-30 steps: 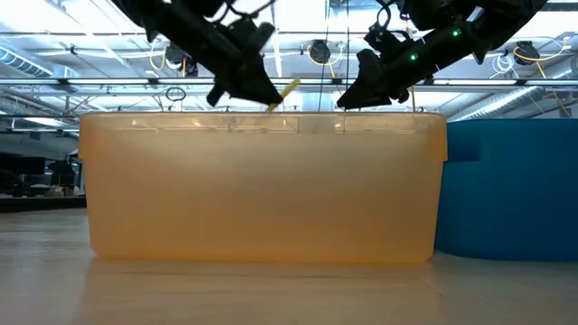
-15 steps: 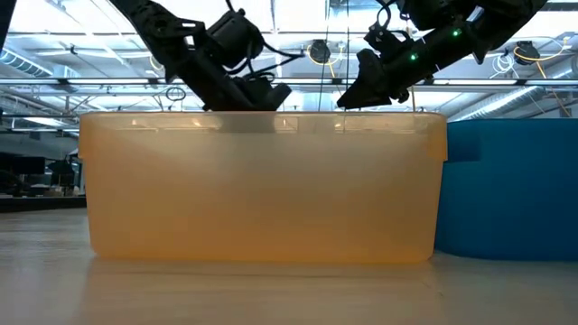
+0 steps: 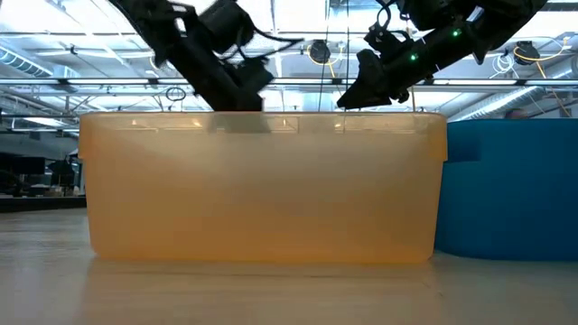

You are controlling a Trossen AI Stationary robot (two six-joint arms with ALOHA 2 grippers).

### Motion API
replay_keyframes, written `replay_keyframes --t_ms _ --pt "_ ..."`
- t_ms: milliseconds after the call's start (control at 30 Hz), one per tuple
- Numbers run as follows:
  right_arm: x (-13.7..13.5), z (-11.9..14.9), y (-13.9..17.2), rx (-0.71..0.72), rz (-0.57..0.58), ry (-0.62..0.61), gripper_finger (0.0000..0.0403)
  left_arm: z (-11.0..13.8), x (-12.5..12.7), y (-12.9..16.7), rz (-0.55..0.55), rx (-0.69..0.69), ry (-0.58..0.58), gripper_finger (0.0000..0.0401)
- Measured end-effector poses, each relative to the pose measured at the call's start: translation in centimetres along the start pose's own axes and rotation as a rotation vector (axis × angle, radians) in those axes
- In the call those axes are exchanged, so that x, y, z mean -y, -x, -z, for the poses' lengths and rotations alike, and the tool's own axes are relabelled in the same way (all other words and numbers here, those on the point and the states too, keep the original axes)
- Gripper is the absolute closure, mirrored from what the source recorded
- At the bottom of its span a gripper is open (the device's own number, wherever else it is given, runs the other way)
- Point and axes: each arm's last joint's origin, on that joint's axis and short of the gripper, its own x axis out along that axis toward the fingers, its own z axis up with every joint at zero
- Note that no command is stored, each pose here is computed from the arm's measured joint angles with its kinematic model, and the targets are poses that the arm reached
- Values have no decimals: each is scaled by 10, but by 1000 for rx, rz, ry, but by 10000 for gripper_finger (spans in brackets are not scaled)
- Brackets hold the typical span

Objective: Pick & Place Markers
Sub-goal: Put the yellow pen into the gray bin

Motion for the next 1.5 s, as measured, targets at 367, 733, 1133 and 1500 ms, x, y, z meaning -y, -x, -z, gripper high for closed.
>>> replay_keyframes --t_ms 367,733,1133,1500 --pt "0 0 0 0 0 0 248 2 -41 79 -333 -124 65 310" --pt "0 0 0 2 0 -8 248 34 -95 46 -385 -272 240 170" --pt "0 -1 0 5 0 -10 248 55 -125 2 -373 -385 310 169" --pt "0 0 0 4 0 -9 248 67 -131 -14 -372 -457 313 176"
